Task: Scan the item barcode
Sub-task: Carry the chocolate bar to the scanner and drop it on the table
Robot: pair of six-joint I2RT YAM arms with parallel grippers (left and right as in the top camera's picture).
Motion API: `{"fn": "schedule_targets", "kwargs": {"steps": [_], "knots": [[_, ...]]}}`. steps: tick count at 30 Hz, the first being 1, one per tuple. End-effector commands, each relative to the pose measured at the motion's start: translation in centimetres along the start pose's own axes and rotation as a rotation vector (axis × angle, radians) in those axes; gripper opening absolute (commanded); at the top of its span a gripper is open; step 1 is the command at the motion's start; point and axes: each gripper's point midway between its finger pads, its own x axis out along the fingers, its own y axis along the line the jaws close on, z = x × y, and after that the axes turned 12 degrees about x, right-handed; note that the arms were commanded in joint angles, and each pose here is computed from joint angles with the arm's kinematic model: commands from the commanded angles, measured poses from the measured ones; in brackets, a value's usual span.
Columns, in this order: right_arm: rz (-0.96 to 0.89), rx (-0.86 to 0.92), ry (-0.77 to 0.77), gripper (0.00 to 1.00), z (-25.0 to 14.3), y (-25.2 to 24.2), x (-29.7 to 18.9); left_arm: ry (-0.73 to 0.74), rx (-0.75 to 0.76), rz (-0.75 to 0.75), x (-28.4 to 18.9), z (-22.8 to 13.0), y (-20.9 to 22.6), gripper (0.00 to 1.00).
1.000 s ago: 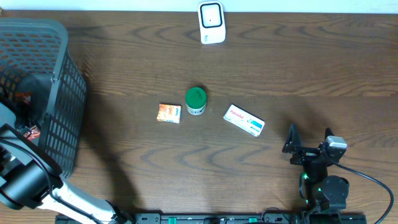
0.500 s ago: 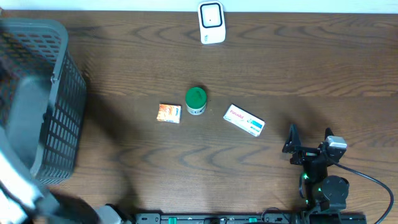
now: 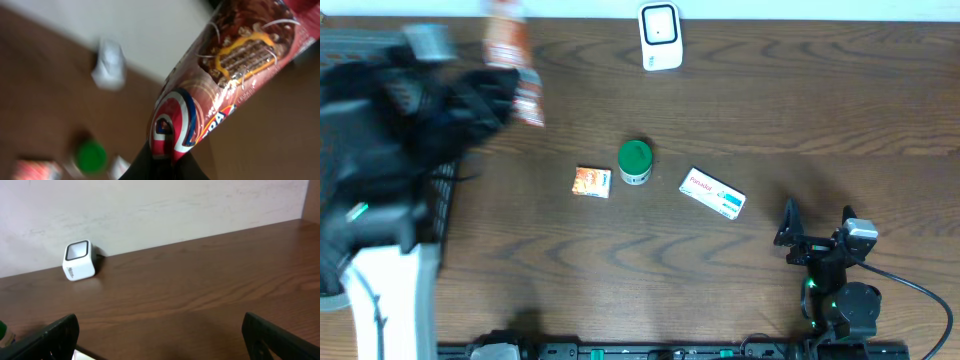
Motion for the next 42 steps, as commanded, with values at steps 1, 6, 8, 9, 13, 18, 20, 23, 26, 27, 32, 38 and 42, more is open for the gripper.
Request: {"fn": "schedule_targets", "kwargs": {"steps": [1, 6, 8, 9, 13, 18, 20, 23, 26, 27, 32, 38, 42], "knots": [[0.003, 0.01, 0.002, 0.99, -0.1, 0.1, 0.0, 0.238, -0.004, -0.184, 4.5, -5.7, -4.5, 0.08], [0.003, 0.01, 0.002, 0.99, -0.1, 0.1, 0.0, 0.562, -0.058, -0.414, 8.2, -13.0, -8.9, 0.08], [0.003, 0.01, 0.002, 0.99, -0.1, 0.1, 0.0, 0.676, -0.099, -0.487, 9.2, -15.4, -9.8, 0.08], [0.003, 0.01, 0.002, 0.99, -0.1, 0.1, 0.0, 0.715, -0.116, -0.506, 9.6, -16.3, -10.0, 0.08], [0.003, 0.01, 0.002, 0.99, -0.1, 0.1, 0.0, 0.861, -0.207, -0.564, 11.4, -19.4, -9.8, 0.13], [0.003, 0.01, 0.002, 0.99, -0.1, 0.1, 0.0, 1.008, -0.323, -0.55, 14.0, -23.4, -8.3, 0.16], [0.003, 0.01, 0.002, 0.99, -0.1, 0.1, 0.0, 1.074, -0.375, -0.535, 14.7, -25.3, -7.8, 0.16], [0.003, 0.01, 0.002, 0.99, -0.1, 0.1, 0.0, 1.158, -0.443, -0.576, 15.0, -27.2, -8.2, 0.17], [0.003, 0.01, 0.002, 0.99, -0.1, 0.1, 0.0, 1.234, -0.528, -0.62, 14.5, -28.0, -9.1, 0.17], [0.003, 0.01, 0.002, 0.99, -0.1, 0.1, 0.0, 1.249, -0.54, -0.633, 14.4, -28.2, -9.3, 0.17], [0.003, 0.01, 0.002, 0.99, -0.1, 0.1, 0.0, 1.272, -0.578, -0.601, 14.4, -28.4, -9.5, 0.86], [0.003, 0.01, 0.002, 0.99, -0.1, 0.1, 0.0, 1.292, -0.688, -0.537, 15.0, -27.4, -9.3, 0.86], [0.003, 0.01, 0.002, 0.99, -0.1, 0.1, 0.0, 1.256, -0.663, -0.601, 15.6, -25.2, -10.1, 0.86]]}}
